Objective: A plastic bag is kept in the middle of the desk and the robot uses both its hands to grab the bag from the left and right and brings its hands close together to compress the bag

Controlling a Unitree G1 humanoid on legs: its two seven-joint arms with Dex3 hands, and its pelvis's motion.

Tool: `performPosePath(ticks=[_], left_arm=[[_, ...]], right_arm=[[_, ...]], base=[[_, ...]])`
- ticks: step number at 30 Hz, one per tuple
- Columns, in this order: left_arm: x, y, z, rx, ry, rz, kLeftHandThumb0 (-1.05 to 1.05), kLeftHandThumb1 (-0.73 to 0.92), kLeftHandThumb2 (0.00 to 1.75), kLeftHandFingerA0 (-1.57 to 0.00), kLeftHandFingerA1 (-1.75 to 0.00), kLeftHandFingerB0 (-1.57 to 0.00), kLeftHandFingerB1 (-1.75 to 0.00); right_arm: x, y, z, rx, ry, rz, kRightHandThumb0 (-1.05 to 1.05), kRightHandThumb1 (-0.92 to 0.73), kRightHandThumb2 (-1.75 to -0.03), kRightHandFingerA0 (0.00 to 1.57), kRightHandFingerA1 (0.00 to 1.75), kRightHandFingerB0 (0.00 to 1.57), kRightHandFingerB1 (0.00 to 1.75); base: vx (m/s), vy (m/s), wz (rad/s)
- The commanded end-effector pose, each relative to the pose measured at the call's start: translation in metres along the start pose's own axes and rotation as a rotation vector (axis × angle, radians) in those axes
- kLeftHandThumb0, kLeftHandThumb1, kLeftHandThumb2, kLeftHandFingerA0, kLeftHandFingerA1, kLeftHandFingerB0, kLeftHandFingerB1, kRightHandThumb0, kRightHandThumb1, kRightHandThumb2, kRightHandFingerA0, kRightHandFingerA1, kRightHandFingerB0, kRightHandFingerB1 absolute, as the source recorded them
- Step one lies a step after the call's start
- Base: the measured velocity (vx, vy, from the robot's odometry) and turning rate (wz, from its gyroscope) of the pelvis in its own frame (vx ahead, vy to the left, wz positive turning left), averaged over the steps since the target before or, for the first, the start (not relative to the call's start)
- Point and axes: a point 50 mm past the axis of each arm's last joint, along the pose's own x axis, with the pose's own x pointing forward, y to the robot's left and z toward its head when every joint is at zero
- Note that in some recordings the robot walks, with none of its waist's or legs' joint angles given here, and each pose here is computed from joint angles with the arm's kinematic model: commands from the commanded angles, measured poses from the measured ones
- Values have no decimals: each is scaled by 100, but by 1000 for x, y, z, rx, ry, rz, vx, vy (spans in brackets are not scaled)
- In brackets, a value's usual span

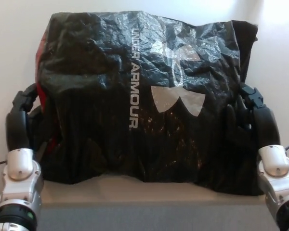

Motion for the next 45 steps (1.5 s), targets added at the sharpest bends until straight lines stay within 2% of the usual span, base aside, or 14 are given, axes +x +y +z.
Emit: performPosePath(ticks=[1, 7, 12, 13, 16, 17, 30, 32, 33, 36, 37, 43, 44, 45], left_arm=[[-5, -24, -4, -39, 23, -46, -65, 92, 81, -21, -40, -17, -30], [-11, -55, -2, -85, 37, -83, -66, 92, 83, -20, -42, -20, -34], [-14, -68, 3, -117, 12, -118, -30, 66, 120, -3, -51, 0, -47], [-15, -71, 4, -119, 4, -124, -29, 66, 120, -3, -51, 0, -47], [-16, -75, 8, -129, -16, -135, -29, 67, 120, -3, -51, 0, -47], [-16, -78, 12, -131, -33, -141, -29, 66, 120, -3, -51, 0, -47], [-21, -97, 33, -133, -144, -213, -67, 86, 113, -7, -45, -8, -36], [-22, -96, 32, -129, -150, -221, -69, 92, 85, -8, -37, -12, -28], [-22, -97, 33, -136, -157, -230, -69, 92, 86, -6, -34, -11, -27], [-23, -98, 34, -143, -166, -242, -68, 91, 87, -5, -33, -11, -27], [-23, -98, 35, -139, -169, -244, -66, 92, 87, -5, -34, -11, -27], [-21, -96, 27, -155, -98, -199, -59, 92, 93, -9, -35, -10, -29], [-21, -96, 25, -127, -82, -182, -69, 92, 119, -6, -46, -4, -40], [-22, -96, 22, -121, -77, -177, -67, 92, 119, -6, -47, -4, -40]], right_arm=[[1, 21, 9, 5, -22, 41, -68, -75, -113, 0, 33, 1, 33], [-1, 45, 16, 37, -44, 109, -81, -82, -113, 2, 21, 8, 24], [-4, 62, 20, 101, -53, 149, -79, -79, -114, 0, 25, 10, 25], [-4, 64, 21, 115, -56, 157, -74, -92, -73, 2, 23, 4, 22], [-5, 70, 26, 130, -76, 172, -76, -92, -73, 3, 24, 4, 22], [-4, 73, 30, 130, -94, 178, -81, -77, -116, 0, 29, 9, 23], [-3, 79, 62, 130, -247, 192, -84, -78, -117, 0, 35, 11, 22], [-4, 79, 61, 117, -254, 198, -80, -76, -115, 1, 36, 8, 24], [-4, 79, 62, 121, -253, 203, -81, -92, -73, 6, 33, 6, 24], [-4, 78, 60, 117, -245, 204, -81, -92, -72, 6, 32, 8, 23], [-5, 78, 60, 118, -247, 203, -80, -74, -111, 5, 38, 6, 27], [-7, 81, 73, 186, -337, 173, -76, -74, -111, 6, 46, 0, 37], [-7, 81, 75, 193, -343, 183, -76, -73, -111, 6, 46, 1, 37], [-8, 83, 78, 197, -351, 193, -36, -52, -111, 1, 50, 0, 49]], base=[[0, 0, 0], [0, 0, 0], [0, 0, 0], [0, 0, 0], [0, 0, 0], [0, 0, 0], [0, 0, 0], [0, 0, 0], [0, 0, 0], [0, 0, 0], [0, 0, 0], [0, 0, 0], [0, 0, 0], [0, 0, 0]])
